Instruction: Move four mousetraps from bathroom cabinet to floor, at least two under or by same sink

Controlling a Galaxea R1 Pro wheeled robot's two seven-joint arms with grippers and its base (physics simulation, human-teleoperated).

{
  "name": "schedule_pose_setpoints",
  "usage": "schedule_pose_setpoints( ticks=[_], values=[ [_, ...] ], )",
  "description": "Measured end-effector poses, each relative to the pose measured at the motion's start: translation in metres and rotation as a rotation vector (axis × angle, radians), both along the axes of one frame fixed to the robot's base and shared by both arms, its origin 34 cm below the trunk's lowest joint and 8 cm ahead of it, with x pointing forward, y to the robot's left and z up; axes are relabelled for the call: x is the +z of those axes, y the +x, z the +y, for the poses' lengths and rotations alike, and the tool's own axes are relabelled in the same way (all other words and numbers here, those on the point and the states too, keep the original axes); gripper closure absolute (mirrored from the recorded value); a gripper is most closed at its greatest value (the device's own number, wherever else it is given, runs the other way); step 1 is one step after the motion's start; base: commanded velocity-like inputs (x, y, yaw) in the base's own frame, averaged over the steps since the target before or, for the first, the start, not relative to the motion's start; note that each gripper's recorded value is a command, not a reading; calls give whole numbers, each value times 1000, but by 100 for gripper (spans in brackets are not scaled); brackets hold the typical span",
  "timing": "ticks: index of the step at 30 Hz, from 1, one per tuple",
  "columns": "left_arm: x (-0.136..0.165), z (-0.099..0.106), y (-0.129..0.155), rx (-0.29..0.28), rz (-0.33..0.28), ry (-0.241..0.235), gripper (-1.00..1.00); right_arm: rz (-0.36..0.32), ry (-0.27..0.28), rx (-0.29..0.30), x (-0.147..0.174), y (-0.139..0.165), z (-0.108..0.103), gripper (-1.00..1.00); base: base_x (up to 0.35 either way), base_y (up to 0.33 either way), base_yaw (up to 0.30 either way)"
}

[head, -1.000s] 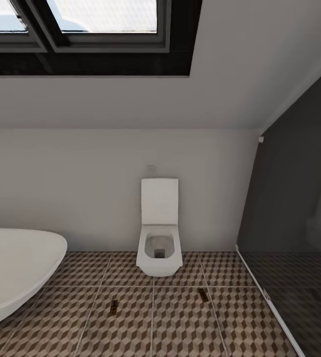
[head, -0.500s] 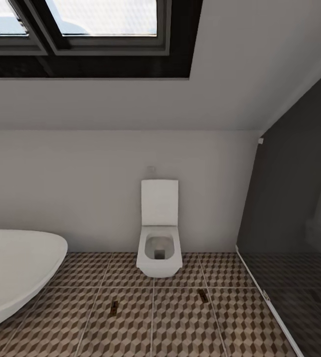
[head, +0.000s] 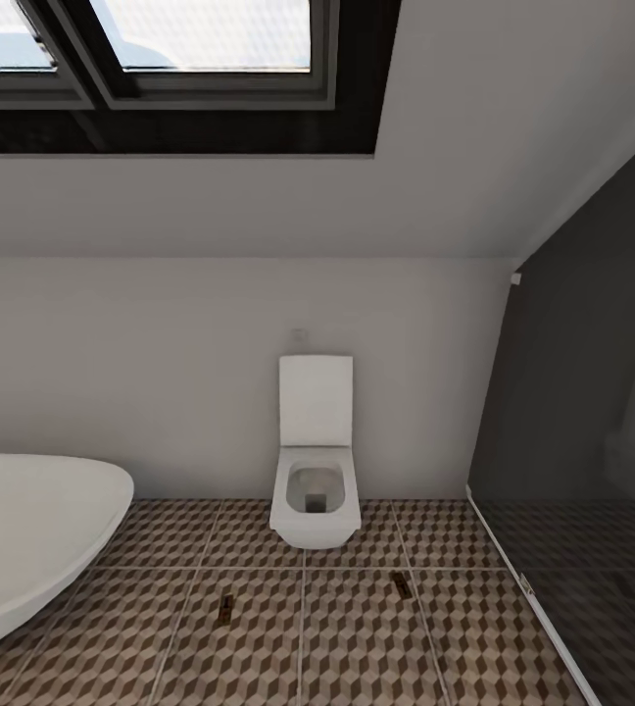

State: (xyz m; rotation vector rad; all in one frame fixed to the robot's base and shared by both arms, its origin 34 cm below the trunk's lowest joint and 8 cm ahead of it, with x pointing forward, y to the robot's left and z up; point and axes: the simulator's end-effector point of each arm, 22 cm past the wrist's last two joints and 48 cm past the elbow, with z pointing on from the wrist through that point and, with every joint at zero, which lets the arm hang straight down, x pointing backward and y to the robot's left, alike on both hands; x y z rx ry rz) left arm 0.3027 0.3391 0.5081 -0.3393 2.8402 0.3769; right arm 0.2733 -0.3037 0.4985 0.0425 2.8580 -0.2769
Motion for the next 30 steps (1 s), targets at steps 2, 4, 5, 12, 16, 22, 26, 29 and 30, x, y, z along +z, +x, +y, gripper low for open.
schedule_pose_setpoints(
  ticks=[2,4,5,12,16,22,26,29,30],
  values=[
    [0,0,0,0,0,0,-100,1,0,0,0,0,0,-100,0,0,0],
    [0,0,1,-3,-1,1,-100,2,0,1,0,0,0,-100,0,0,0],
    [0,1,1,-4,-2,2,-100,2,0,3,0,0,0,-100,0,0,0],
    [1,3,2,-11,-4,7,-100,-2,-1,10,0,2,0,-100,0,0,0],
    [1,4,3,-13,-6,8,-100,-4,0,12,0,3,1,-100,0,0,0],
    [1,3,3,-11,-6,7,-100,-5,-1,12,1,3,0,-100,0,0,0],
    [1,1,3,-8,-6,4,-100,-4,-1,8,0,2,-1,-100,0,0,0],
    [1,0,2,-6,-5,2,-100,-3,-1,7,0,2,-1,-100,0,0,0],
    [1,0,2,-6,-5,2,-100,-3,-1,7,0,2,-1,-100,0,0,0]
  ],
)
